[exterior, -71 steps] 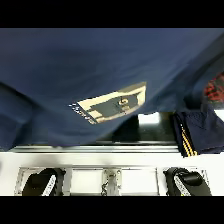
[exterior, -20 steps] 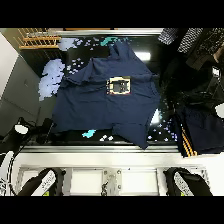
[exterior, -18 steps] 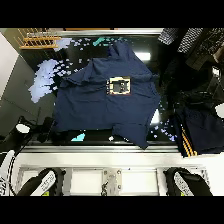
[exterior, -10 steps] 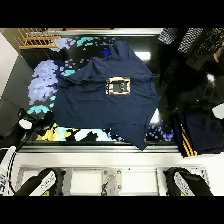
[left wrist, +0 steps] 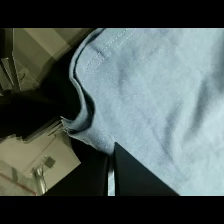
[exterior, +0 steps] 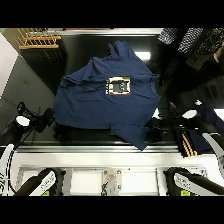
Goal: Fold the clothes and pants, and hang the long-sleeved shirts on hangers.
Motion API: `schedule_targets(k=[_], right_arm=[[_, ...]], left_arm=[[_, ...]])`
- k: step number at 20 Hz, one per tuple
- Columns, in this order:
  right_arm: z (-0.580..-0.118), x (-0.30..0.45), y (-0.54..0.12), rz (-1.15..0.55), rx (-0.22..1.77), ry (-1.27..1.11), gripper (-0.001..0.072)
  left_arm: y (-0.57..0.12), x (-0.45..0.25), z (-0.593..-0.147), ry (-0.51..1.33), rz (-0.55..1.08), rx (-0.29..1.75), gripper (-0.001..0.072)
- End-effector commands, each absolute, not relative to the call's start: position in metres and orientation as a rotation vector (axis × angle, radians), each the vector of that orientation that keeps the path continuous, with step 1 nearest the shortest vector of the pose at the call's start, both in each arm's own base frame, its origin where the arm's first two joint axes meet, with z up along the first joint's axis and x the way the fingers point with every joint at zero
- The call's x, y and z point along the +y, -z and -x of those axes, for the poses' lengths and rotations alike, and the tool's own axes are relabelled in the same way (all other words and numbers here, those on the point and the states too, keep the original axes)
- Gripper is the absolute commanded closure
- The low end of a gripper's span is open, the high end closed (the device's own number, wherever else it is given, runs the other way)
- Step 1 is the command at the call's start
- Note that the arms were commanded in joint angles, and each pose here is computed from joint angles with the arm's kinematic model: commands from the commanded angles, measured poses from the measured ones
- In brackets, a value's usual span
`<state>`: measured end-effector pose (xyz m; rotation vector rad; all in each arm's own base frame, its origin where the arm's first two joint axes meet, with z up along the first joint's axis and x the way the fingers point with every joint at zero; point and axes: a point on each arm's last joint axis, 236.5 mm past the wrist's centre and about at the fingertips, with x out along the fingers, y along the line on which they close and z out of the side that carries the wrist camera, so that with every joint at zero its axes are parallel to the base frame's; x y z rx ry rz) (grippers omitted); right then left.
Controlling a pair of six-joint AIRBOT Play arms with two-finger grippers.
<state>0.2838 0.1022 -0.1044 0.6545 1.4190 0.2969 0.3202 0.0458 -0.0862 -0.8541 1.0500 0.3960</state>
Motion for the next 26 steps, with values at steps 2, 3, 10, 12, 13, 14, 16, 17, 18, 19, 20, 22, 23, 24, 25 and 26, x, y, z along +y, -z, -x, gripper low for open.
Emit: schedule_targets(k=[2, 3, 10, 12, 13, 14, 16, 17, 18, 19, 20, 22, 23, 24, 25, 26], right_arm=[[-0.293, 0.145, 0.122, -0.674, 1.396, -0.358, 0.0244], [-0.293, 0.150, 0.121, -0.659, 1.393, -0.370, 0.0246], [-0.353, 0.139, 0.035, -0.338, 1.104, -0.517, 0.0696], [-0.393, 0.122, -0.060, -0.204, 0.873, -0.510, 0.0696], [-0.407, 0.114, -0.121, -0.139, 0.729, -0.500, 0.0696], [-0.413, 0.107, -0.181, -0.088, 0.594, -0.486, 0.0696], [-0.402, 0.099, -0.297, -0.006, 0.339, -0.462, 0.0696], [-0.387, 0.098, -0.346, 0.022, 0.231, -0.457, 0.0696], [-0.367, 0.098, -0.391, 0.048, 0.126, -0.453, 0.0696], [-0.347, 0.098, -0.426, 0.065, 0.037, -0.446, 0.0696], [-0.324, 0.097, -0.458, 0.080, -0.050, -0.435, 0.0696], [-0.282, 0.094, -0.501, 0.095, -0.190, -0.409, 0.0696], [-0.263, 0.092, -0.515, 0.099, -0.241, -0.399, 0.0696], [-0.244, 0.092, -0.527, 0.104, -0.288, -0.392, 0.0696], [-0.230, 0.091, -0.534, 0.108, -0.318, -0.389, 0.0696], [-0.217, 0.091, -0.540, 0.111, -0.347, -0.385, 0.0696]], left_arm=[[0.086, 0.046, -0.320, -0.391, 0.848, 1.053, 0.0699], [0.086, 0.045, -0.320, -0.391, 0.848, 1.053, 0.0699], [0.011, 0.054, -0.353, -0.314, 0.787, 0.875, 0.0700], [-0.082, 0.062, -0.379, -0.253, 0.739, 0.659, 0.0699], [-0.135, 0.064, -0.384, -0.219, 0.712, 0.543, 0.0699], [-0.196, 0.062, -0.384, -0.179, 0.678, 0.415, 0.0700], [-0.311, 0.048, -0.362, -0.092, 0.604, 0.173, 0.0699], [-0.366, 0.037, -0.342, -0.047, 0.569, 0.049, 0.0699], [-0.411, 0.027, -0.319, -0.005, 0.537, -0.061, 0.0700], [-0.451, 0.017, -0.293, 0.035, 0.509, -0.170, 0.0699], [-0.486, 0.007, -0.264, 0.074, 0.487, -0.277, 0.0700], [-0.536, -0.008, -0.210, 0.135, 0.453, -0.437, 0.0699], [-0.554, -0.013, -0.186, 0.158, 0.437, -0.503, 0.0699], [-0.567, -0.016, -0.166, 0.177, 0.433, -0.555, 0.0699], [-0.576, -0.018, -0.153, 0.189, 0.432, -0.591, 0.0699], [-0.581, -0.019, -0.145, 0.195, 0.428, -0.609, 0.0699]])
